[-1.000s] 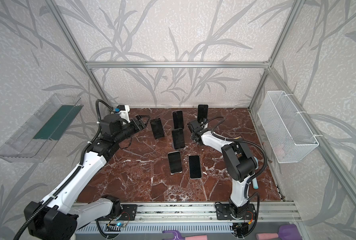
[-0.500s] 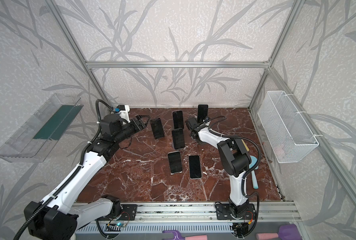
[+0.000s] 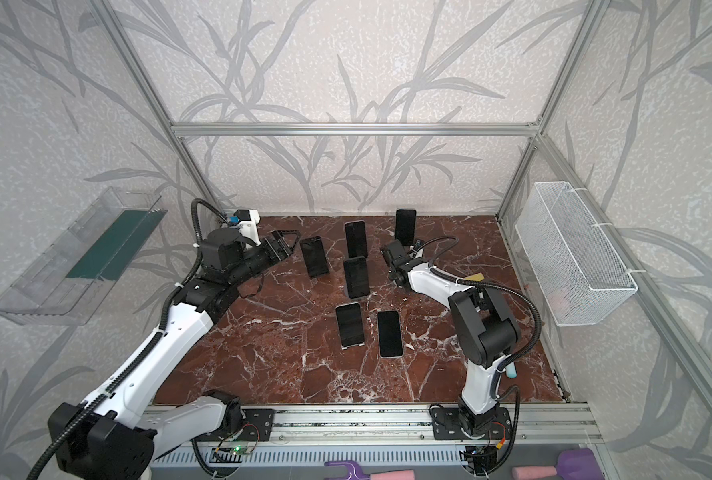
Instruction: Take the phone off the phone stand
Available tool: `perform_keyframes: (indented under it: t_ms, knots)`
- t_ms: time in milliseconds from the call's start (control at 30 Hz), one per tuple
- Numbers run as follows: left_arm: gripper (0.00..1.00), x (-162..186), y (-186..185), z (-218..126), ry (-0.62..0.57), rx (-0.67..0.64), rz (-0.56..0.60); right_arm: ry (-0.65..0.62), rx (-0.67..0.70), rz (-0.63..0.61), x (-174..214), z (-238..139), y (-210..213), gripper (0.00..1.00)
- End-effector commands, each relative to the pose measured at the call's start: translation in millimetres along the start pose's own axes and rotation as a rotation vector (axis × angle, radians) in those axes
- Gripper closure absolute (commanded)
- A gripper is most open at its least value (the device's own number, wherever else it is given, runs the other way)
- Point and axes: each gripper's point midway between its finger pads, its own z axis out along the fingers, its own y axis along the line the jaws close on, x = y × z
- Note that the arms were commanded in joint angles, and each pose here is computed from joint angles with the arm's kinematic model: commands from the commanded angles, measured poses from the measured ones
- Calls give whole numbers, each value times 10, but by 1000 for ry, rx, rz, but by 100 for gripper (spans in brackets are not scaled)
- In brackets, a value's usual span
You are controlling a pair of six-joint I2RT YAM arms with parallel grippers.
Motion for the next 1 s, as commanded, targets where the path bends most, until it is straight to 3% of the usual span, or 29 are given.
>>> perform_keyframes:
  t_ms: [0,300,967]
  knots:
    - [24,-9,-19,-24,-13,16,-7,25,-113,-63,-167,-110,160,14]
    - [24,-12,-7,-14,-14,12,-6,35,-46,-26,-238,-71,55,11]
    - [24,-11,6,-11,-14,5,1,23,-58,-32,-73,158,18,37]
